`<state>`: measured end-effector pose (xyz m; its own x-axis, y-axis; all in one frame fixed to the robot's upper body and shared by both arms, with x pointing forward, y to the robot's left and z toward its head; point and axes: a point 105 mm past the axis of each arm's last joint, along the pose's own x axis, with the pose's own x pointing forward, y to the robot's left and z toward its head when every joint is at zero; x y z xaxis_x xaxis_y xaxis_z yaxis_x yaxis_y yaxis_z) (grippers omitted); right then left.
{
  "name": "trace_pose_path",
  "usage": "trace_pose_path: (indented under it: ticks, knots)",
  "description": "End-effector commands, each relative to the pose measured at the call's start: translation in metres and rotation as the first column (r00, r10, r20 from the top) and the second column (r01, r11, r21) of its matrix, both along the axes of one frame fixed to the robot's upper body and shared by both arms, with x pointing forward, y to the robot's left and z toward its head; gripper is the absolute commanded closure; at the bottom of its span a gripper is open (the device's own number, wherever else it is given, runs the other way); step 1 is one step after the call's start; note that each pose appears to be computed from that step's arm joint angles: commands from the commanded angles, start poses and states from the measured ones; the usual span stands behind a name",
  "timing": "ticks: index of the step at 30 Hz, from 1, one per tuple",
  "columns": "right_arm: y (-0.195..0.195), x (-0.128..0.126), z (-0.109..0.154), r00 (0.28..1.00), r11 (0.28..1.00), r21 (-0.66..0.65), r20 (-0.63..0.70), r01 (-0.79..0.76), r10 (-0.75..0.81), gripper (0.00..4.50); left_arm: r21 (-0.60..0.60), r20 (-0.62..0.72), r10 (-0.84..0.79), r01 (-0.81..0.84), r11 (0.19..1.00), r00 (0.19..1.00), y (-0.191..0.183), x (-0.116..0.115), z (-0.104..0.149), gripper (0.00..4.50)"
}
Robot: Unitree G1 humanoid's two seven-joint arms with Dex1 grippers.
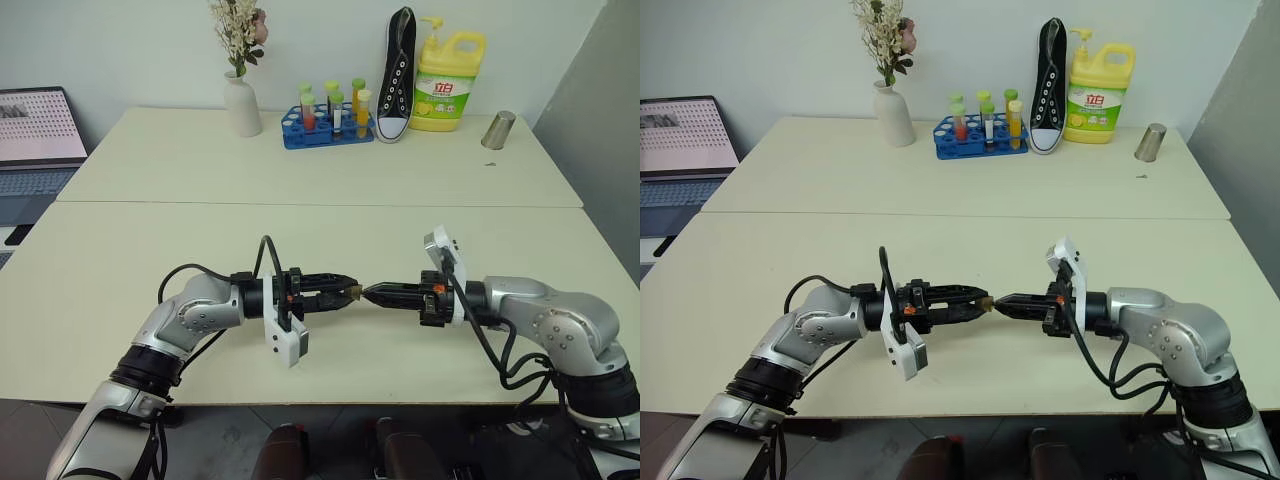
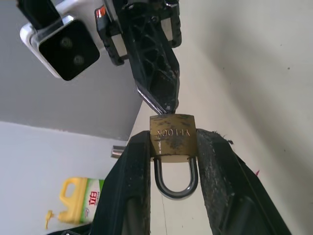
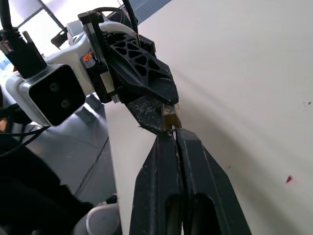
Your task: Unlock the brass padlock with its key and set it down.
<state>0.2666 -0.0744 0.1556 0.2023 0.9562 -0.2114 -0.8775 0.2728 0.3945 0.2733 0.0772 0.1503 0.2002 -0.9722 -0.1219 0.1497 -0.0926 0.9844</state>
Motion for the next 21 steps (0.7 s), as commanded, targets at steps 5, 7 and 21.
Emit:
trace_pose_path:
  ticks: [5,7,21]
  knots:
    - [-0.002,0.001,0.012,0.983,0.999,0.023,-0.180,-0.036,0.040,4.50,-0.018,0.055,-0.002,0.003,1.000,0.998,-0.001,0.002,0.009,3.54]
    - [-0.002,0.003,0.013,0.978,0.999,0.022,-0.207,-0.031,0.035,4.50,-0.020,0.062,-0.003,0.004,1.000,0.998,-0.001,0.002,0.009,3.54]
    - [0.006,0.010,0.018,0.937,0.998,0.049,-0.346,-0.030,0.045,4.50,-0.025,0.074,-0.034,0.036,0.999,0.997,-0.007,-0.006,0.005,3.54]
